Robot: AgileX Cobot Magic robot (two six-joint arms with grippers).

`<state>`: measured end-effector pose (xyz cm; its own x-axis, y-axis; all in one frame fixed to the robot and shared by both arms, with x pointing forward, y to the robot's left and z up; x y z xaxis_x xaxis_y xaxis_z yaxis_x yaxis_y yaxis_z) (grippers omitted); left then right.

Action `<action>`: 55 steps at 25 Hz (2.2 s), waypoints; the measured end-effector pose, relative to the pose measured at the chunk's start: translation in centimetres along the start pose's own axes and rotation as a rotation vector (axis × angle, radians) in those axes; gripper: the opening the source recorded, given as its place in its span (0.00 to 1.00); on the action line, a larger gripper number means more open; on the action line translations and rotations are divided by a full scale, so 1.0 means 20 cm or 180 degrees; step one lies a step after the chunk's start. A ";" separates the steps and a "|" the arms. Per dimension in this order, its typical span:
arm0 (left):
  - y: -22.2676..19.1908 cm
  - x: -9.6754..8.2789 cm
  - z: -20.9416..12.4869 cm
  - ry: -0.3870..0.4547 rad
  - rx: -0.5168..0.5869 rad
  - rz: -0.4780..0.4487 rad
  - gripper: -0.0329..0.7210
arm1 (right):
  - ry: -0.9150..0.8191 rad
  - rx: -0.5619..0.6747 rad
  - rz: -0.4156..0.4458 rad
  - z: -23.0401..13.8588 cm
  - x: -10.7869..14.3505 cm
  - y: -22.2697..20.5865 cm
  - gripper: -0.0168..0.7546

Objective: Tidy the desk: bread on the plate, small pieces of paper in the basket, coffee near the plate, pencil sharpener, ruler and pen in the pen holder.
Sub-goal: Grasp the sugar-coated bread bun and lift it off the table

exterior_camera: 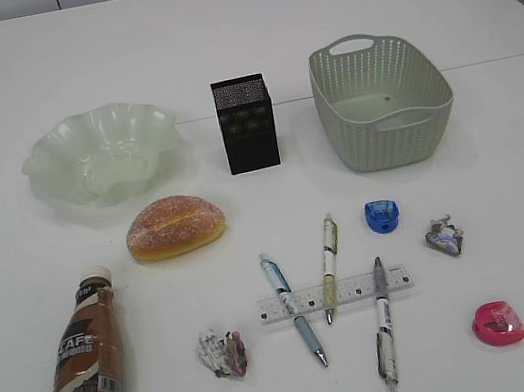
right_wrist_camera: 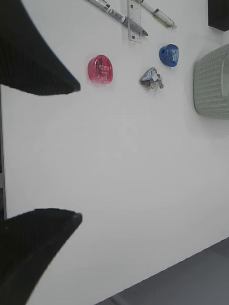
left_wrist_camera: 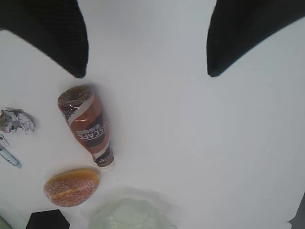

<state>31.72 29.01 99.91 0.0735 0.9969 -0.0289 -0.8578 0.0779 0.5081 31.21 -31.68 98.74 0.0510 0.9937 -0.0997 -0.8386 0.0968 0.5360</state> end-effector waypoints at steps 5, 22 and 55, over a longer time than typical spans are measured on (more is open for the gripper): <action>0.00 0.00 0.00 0.0000 0.0000 0.0000 0.79 | 0.0000 0.0000 0.0000 0.00 0.00 0.00 0.77; 0.00 0.00 0.00 0.0000 0.0000 0.0000 0.79 | 0.0000 0.0000 0.0000 0.00 0.00 0.00 0.77; -0.17 -0.08 0.85 -0.0008 0.0928 -0.0252 0.71 | 0.0007 -0.0001 -0.0192 0.01 -0.06 0.03 0.77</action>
<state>43.18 26.84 112.80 0.1358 0.9878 -0.0762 -0.6672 0.1480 0.7300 30.74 -32.82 99.36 0.1004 0.9859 -0.1337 -0.8343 0.1566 0.5286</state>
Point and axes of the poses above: a point on each arm's last joint axis where the gripper is mounted, y pointing back along that axis away from the gripper, x along the wrist's bending axis when the last joint is at zero, z = x × y, the point moved 10 cm from there along -y, pointing out along that axis toward the gripper, and after that the axes turned 1 degree about y, right-handed, at the moved point
